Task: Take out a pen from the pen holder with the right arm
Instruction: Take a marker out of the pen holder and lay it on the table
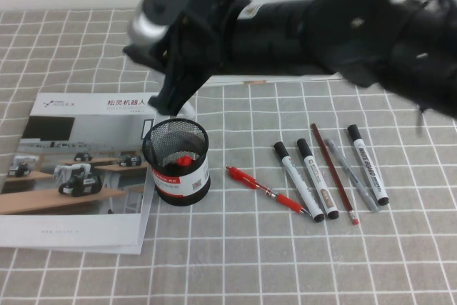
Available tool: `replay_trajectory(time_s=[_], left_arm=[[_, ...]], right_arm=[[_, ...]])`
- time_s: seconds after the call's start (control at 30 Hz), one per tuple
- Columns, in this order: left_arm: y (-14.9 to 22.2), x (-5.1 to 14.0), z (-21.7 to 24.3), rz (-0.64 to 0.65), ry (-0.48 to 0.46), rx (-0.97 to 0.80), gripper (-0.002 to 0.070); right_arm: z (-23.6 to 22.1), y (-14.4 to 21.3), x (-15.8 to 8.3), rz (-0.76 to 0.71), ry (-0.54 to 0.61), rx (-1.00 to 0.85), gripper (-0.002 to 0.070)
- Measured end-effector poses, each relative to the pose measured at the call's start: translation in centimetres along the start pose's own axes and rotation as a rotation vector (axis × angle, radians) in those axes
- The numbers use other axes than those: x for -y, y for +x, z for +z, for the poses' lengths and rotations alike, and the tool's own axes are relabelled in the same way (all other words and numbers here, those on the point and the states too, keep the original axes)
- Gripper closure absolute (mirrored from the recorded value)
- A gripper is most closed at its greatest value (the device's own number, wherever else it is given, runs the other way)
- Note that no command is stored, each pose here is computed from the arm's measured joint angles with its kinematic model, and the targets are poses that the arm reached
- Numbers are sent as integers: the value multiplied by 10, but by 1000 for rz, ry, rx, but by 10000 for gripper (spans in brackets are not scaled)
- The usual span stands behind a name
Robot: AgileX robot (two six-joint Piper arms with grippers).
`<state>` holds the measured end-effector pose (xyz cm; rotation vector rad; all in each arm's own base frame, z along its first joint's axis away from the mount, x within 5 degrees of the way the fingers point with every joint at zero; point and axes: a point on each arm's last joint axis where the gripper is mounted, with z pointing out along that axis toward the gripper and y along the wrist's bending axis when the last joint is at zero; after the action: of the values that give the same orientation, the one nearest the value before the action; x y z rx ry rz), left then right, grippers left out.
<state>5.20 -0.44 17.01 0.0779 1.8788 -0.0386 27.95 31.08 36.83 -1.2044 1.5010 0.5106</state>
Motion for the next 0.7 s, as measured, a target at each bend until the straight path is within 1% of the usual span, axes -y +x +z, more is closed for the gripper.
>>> replay_trajectory(time_s=[0.07,0.2,0.3,0.47,0.57,0.7], left_arm=[[0,0,0,0,0,0,678],[0,0,0,0,0,0,678],[0,0,0,0,0,0,678],[0,0,0,0,0,0,678],[0,0,0,0,0,0,678],[0,0,0,0,0,0,678]], right_arm=[[-15,-7,4,12,14,-15,579],[-42,-12,12,100,48,-92,579],[-62,-10,18,196,98,-188,579],[-86,11,28,414,209,-435,580],[-94,25,34,515,263,-566,580],[-98,44,45,618,309,-680,580]])
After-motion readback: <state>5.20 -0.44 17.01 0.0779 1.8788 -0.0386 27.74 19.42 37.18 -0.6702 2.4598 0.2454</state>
